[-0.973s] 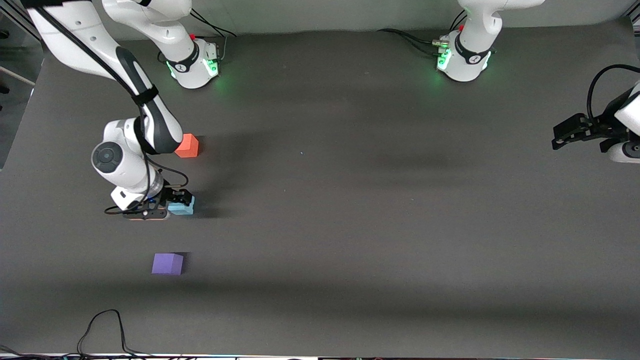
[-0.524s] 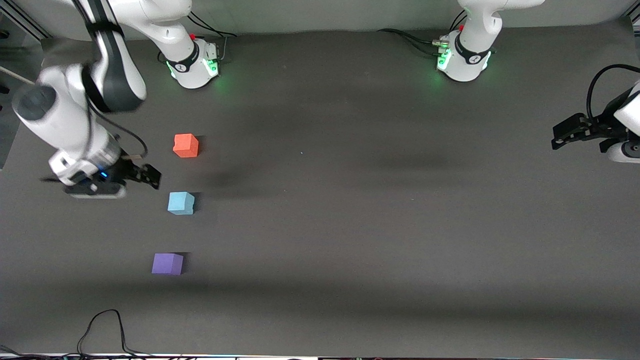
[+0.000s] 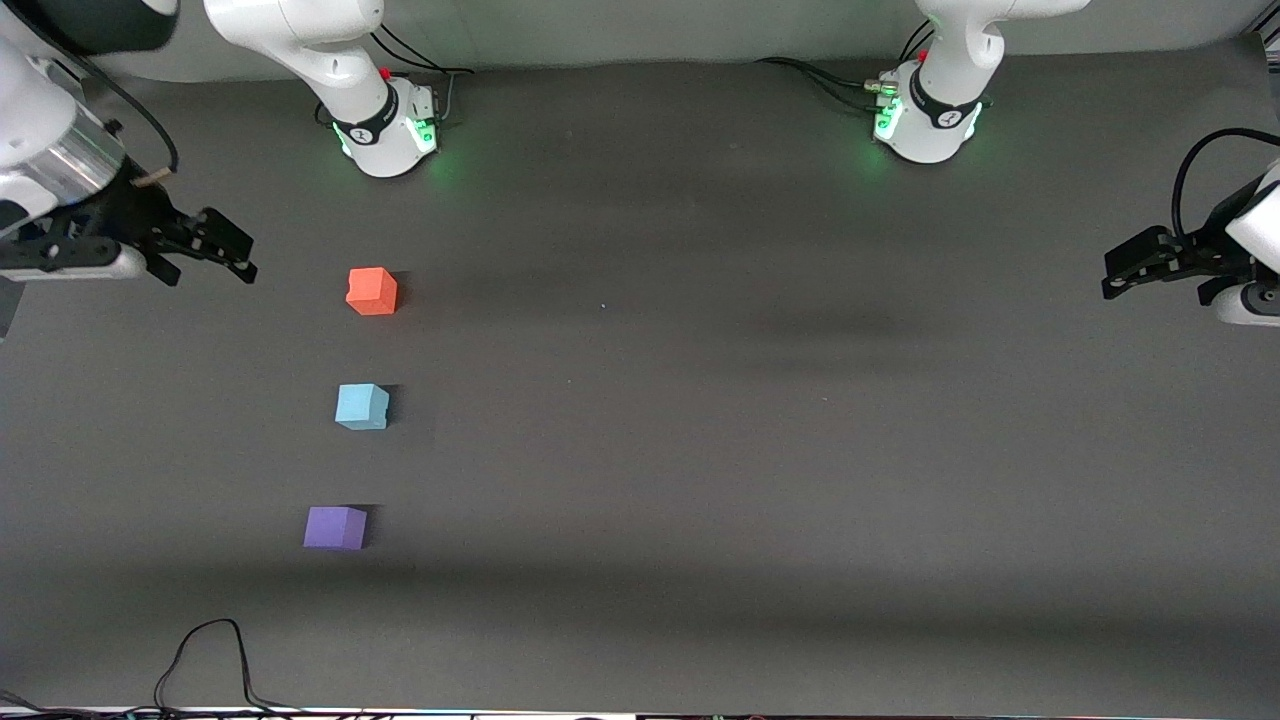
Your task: Place blue block between orange and purple blocks
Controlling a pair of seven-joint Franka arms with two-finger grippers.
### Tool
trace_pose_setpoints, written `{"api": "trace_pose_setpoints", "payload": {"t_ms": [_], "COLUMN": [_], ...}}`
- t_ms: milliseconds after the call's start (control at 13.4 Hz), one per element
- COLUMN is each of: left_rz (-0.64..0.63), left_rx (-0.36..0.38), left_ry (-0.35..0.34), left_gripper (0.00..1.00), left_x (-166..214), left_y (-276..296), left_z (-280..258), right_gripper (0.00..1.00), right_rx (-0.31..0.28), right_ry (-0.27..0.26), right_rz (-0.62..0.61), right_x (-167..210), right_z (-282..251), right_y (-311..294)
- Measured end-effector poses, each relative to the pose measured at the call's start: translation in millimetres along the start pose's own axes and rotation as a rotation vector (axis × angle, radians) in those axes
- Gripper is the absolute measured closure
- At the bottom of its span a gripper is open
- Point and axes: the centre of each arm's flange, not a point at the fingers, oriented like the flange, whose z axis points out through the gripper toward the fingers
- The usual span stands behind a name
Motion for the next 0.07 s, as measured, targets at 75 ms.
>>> {"api": "trace_pose_setpoints", "payload": {"t_ms": [75], "left_rz": [0.000], "left_rx": [0.000], "left_ry": [0.000], "left_gripper": [0.00], "left_x": [0.0], "left_y": [0.1], "left_z": [0.0], "right_gripper": [0.00], "right_rx": [0.002], "right_ry": [-0.011], "right_rz": [-0.003], "right_x": [-1.2], "right_z": [-5.0], "right_y": [-0.3]}}
